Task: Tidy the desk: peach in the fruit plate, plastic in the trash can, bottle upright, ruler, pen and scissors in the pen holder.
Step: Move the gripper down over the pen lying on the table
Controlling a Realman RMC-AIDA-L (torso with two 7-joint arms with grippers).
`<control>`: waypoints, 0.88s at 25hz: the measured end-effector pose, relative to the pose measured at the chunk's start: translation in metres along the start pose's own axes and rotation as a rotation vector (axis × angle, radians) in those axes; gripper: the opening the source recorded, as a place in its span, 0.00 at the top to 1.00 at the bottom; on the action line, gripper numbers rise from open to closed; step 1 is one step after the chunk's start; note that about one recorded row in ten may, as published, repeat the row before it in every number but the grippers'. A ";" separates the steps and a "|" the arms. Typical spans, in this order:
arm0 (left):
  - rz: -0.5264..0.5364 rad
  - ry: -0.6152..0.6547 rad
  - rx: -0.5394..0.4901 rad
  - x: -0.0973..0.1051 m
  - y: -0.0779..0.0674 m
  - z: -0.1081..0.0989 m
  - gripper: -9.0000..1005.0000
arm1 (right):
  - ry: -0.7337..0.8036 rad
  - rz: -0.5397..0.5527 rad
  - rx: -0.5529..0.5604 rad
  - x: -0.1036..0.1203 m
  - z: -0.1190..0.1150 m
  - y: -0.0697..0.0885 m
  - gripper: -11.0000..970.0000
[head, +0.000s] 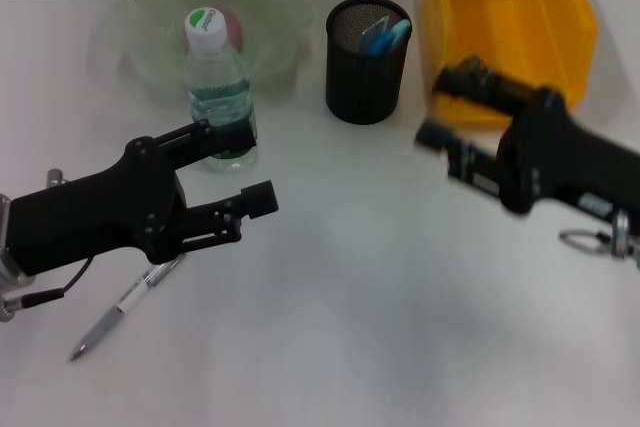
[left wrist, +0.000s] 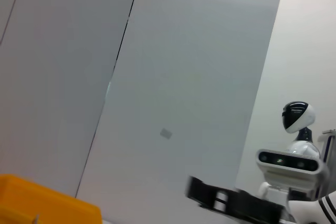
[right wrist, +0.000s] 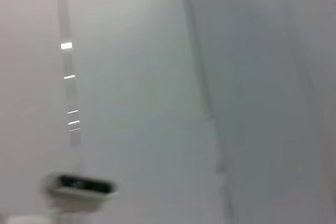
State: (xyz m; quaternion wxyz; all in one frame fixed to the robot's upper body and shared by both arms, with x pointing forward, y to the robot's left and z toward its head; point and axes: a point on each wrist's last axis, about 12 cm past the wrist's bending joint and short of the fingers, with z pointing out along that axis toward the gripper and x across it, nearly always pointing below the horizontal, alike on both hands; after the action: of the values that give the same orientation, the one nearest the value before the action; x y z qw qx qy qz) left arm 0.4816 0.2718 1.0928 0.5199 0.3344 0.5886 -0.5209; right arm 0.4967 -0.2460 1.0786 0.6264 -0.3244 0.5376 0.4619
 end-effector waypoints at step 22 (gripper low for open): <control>-0.153 0.413 -0.180 -0.004 0.026 -0.029 0.21 | 0.170 0.116 0.019 0.024 -0.039 0.020 0.41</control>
State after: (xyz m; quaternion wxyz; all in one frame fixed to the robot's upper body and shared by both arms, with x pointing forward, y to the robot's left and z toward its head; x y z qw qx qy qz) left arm 0.4995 0.3063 1.0877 0.3754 0.3404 0.7502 -0.4248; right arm 0.4637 -0.2684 1.0486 0.5537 -0.3247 0.6111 0.4632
